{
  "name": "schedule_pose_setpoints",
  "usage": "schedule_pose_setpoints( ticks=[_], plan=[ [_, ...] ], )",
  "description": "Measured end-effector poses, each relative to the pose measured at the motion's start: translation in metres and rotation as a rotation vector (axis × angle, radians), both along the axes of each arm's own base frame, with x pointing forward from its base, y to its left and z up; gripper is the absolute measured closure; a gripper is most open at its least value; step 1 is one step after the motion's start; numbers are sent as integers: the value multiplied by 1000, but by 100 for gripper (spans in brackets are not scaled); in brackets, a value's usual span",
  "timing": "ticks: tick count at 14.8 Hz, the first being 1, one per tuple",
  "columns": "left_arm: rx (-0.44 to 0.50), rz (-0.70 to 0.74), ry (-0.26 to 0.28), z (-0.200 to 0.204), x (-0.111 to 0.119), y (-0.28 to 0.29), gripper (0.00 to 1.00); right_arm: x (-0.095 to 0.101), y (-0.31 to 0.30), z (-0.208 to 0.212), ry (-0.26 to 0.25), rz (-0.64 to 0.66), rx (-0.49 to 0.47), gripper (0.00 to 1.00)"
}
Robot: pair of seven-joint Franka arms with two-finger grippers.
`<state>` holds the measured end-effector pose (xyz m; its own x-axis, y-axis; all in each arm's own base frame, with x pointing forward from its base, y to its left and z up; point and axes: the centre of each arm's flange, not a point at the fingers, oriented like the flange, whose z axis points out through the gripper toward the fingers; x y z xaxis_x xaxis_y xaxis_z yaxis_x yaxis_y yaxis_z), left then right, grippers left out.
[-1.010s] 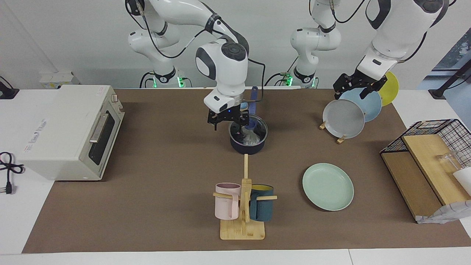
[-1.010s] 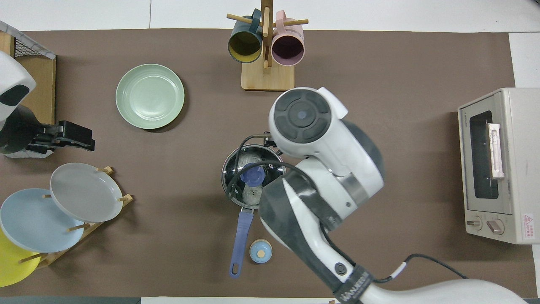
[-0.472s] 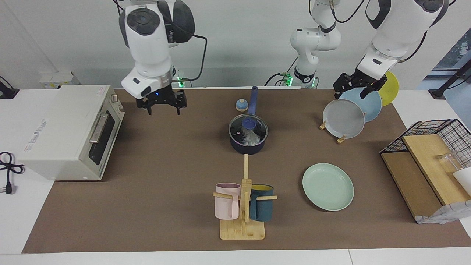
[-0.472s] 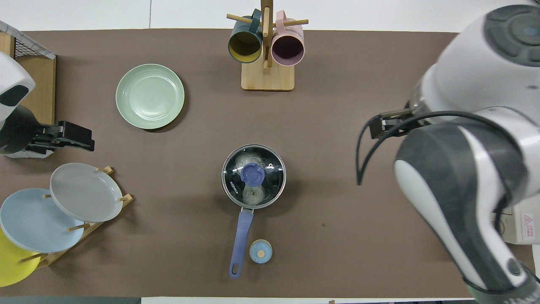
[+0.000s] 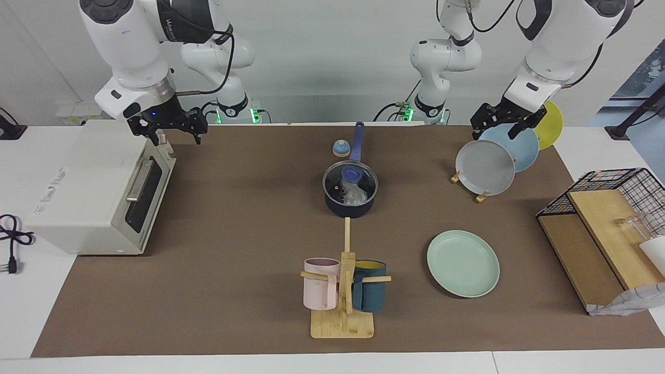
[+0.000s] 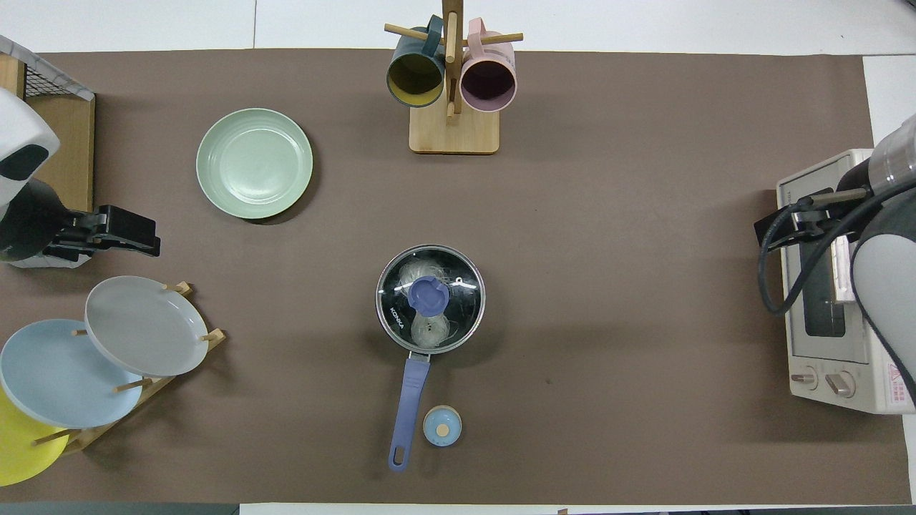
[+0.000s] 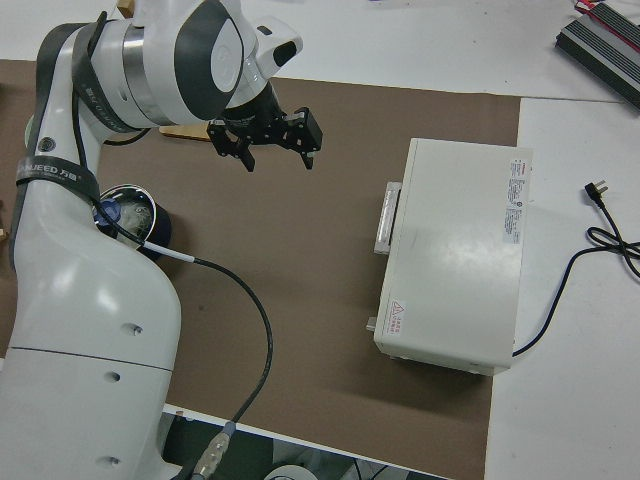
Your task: Transfer vermicelli from plate to pot
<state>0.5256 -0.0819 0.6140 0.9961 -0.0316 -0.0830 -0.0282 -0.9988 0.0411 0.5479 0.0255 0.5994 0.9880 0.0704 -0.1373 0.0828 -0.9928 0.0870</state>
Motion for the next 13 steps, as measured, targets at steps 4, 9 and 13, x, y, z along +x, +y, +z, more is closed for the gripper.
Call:
schedule_pose_setpoints(
  ticks=[4, 9, 13],
  plan=[
    [0, 0, 0, 0, 0, 0, 0, 0, -22, -2, 7, -21, 2, 0],
    [0, 1, -2, 1, 0, 0, 0, -2, -34, -5, 28, -28, 9, 0],
    [0, 2, -2, 1, 0, 1, 0, -3, -42, -7, 38, -42, 10, 0]
  ],
)
